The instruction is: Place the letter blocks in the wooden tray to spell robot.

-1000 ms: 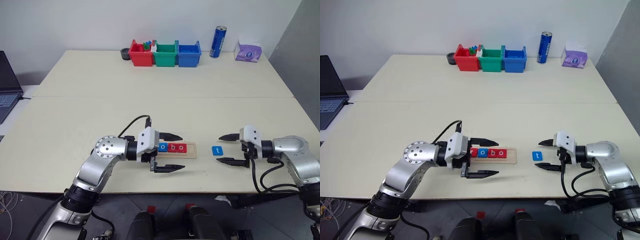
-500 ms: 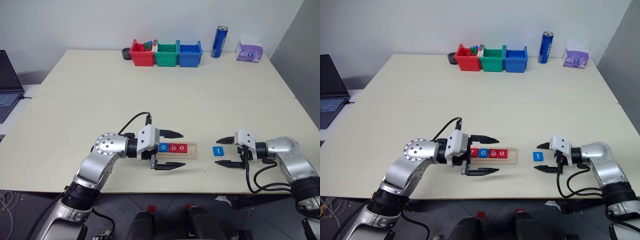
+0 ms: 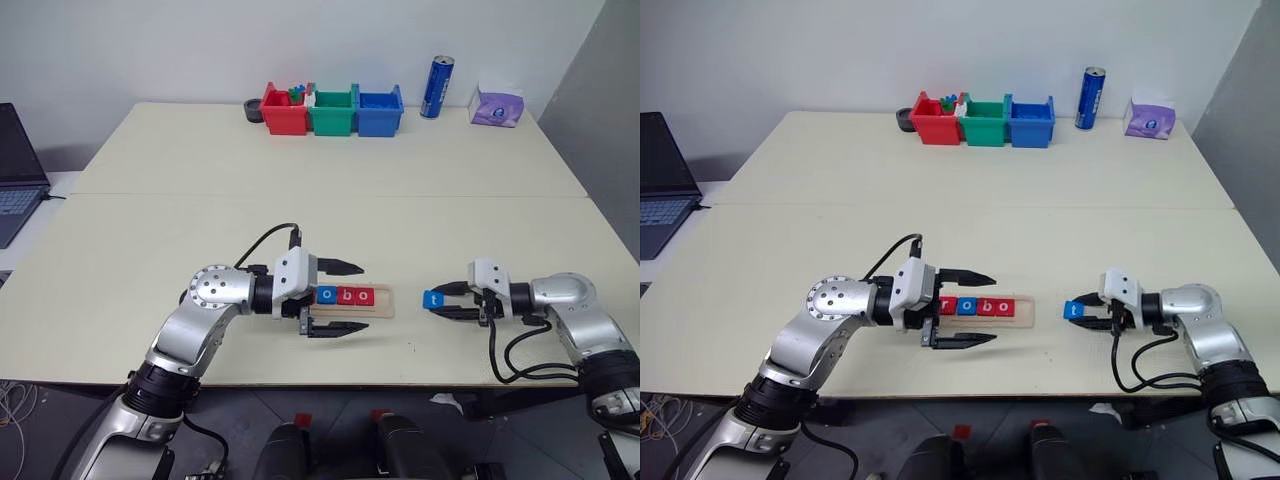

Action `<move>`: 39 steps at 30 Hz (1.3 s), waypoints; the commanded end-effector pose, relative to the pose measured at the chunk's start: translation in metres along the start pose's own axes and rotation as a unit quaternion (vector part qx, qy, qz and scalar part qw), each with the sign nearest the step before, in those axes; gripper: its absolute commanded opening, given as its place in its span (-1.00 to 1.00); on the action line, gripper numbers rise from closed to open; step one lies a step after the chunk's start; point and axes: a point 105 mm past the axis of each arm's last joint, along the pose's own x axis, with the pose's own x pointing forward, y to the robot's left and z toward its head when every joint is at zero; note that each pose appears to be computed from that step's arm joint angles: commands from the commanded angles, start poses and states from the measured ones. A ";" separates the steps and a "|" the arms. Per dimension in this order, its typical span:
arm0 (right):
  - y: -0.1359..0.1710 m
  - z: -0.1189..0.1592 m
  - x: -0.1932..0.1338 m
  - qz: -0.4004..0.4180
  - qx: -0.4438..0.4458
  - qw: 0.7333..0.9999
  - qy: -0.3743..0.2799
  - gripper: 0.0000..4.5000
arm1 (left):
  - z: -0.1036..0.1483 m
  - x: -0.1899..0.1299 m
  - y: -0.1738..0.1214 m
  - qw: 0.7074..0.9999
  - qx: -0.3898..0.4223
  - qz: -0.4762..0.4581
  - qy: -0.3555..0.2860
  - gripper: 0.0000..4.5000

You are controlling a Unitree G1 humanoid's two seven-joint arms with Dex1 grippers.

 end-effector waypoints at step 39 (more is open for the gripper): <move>0.009 0.049 0.057 0.048 -0.063 0.997 -0.012 -0.35 | 0.001 -0.048 0.011 0.999 0.017 0.036 0.022 1.00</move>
